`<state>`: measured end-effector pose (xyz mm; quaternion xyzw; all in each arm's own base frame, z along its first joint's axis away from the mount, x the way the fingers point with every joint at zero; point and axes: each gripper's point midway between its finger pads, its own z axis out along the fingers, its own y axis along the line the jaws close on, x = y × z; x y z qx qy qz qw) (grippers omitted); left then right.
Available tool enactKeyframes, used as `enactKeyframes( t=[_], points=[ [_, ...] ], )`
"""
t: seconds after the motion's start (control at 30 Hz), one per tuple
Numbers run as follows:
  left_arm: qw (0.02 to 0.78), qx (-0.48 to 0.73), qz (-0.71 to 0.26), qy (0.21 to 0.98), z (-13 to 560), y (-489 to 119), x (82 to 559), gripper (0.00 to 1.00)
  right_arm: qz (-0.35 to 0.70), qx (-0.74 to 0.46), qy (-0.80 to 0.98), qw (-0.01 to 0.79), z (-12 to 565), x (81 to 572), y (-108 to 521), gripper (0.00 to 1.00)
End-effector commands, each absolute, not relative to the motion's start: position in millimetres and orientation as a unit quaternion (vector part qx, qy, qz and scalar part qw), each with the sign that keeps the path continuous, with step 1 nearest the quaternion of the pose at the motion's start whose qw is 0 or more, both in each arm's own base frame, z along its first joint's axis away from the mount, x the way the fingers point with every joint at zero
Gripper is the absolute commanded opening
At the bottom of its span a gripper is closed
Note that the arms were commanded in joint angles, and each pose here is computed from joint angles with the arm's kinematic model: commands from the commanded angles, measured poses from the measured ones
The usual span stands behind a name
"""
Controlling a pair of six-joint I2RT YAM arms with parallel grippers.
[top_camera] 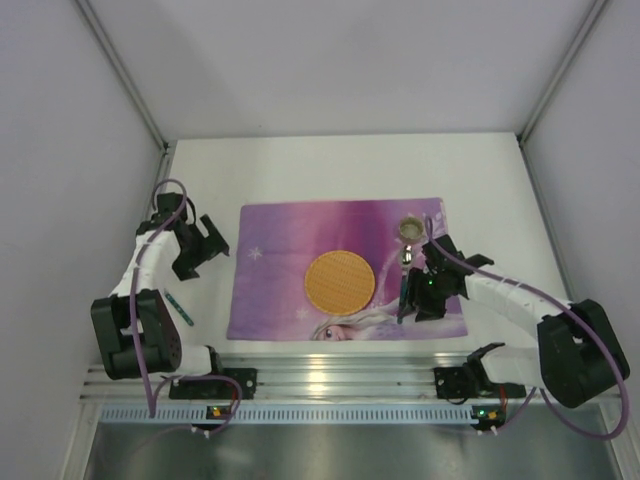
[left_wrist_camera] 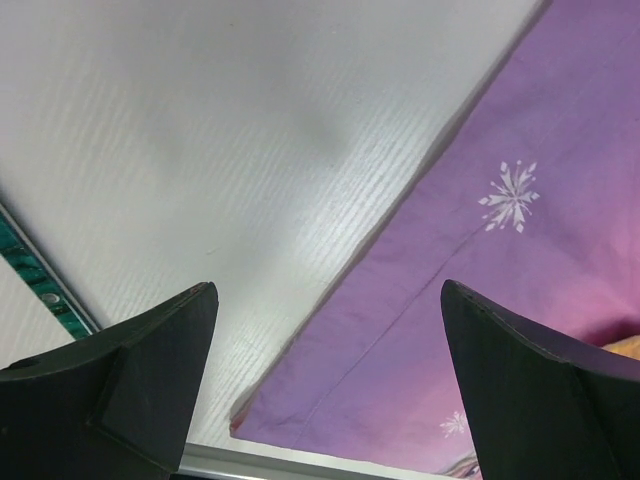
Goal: Set the dinner table for one person
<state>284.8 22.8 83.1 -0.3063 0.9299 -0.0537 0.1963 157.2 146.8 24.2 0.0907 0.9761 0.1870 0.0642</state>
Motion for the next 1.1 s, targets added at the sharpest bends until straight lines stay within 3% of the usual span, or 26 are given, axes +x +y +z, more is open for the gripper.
enactKeyframes(
  t=[0.0, 0.37, 0.6, 0.8, 1.07],
  points=[
    [0.203, -0.322, -0.019, 0.925, 89, 38, 277, 0.98, 0.168, 0.086, 0.978, 0.094, 45, 173, 139, 0.48],
    [0.151, -0.425, 0.185, 0.873, 86, 129, 229, 0.99, 0.176, 0.069, 0.973, 0.134, 86, 196, 145, 0.48],
    [0.140, -0.457, 0.212, 0.852, 72, 150, 216, 0.95, 0.172, 0.051, 0.975, 0.131, 94, 205, 148, 0.48],
    [0.108, -0.479, 0.175, 0.854, 40, 152, 217, 0.92, 0.183, 0.038, 0.974, 0.127, 105, 223, 160, 0.47],
    [0.093, -0.500, 0.141, 0.849, 10, 144, 231, 0.74, 0.181, 0.016, 0.976, 0.120, 111, 235, 165, 0.45]
  ],
)
